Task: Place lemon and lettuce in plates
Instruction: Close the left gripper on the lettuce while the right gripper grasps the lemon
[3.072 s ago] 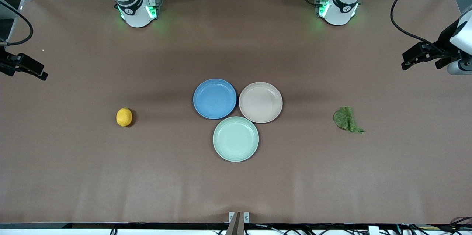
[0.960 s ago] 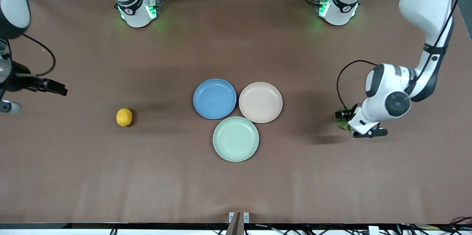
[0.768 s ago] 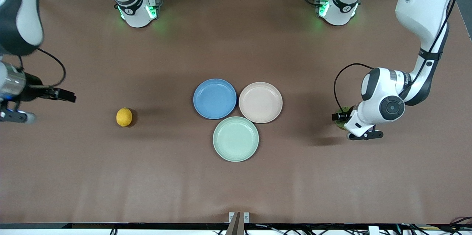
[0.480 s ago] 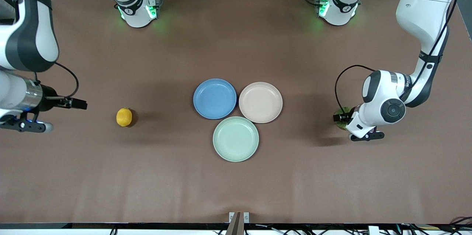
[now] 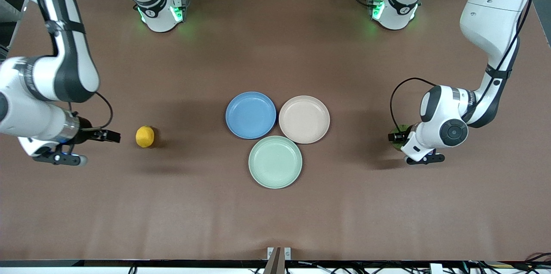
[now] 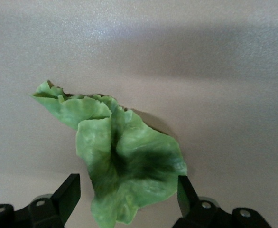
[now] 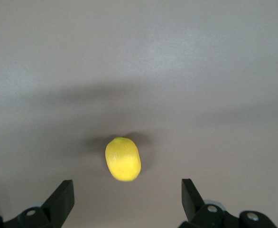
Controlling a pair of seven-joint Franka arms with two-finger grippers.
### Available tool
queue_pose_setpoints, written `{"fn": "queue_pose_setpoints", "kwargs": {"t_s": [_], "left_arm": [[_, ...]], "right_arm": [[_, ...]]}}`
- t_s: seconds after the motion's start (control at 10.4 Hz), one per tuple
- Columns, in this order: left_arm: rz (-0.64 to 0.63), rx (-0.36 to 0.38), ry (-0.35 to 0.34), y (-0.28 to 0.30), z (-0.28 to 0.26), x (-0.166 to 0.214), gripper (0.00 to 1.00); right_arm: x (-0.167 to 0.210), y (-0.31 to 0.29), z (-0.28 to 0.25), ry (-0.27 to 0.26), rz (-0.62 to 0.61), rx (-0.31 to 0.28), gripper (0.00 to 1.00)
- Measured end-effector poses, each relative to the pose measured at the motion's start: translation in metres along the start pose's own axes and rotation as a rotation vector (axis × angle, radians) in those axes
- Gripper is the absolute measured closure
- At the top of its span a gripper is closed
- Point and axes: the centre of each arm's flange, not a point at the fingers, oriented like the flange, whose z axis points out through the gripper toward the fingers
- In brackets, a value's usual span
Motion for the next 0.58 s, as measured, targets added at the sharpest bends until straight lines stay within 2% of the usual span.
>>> {"fn": "queue_pose_setpoints", "kwargs": {"t_s": [0.1, 0.19, 0.29, 0.38, 0.58], "left_arm": [[0.002, 0.002, 0.001, 0.0, 0.001, 0.0, 0.11], [0.003, 0.003, 0.001, 0.0, 0.001, 0.0, 0.18], [0.003, 0.003, 0.002, 0.0, 0.002, 0.001, 0.19], [0.003, 0.002, 0.004, 0.0, 0.002, 0.002, 0.29], [0.001, 0.001, 0.007, -0.001, 0.002, 0.004, 0.41]], "right_arm": [[-0.003, -0.004, 0.018, 0.014, -0.007, 0.0, 0.0], [-0.007, -0.01, 0.035, 0.03, -0.016, 0.001, 0.0], [-0.012, -0.014, 0.052, 0.048, -0.024, 0.002, 0.0], [-0.018, -0.017, 0.068, 0.066, -0.03, 0.003, 0.0], [-0.029, -0.021, 0.091, 0.081, -0.04, 0.003, 0.0]]}}
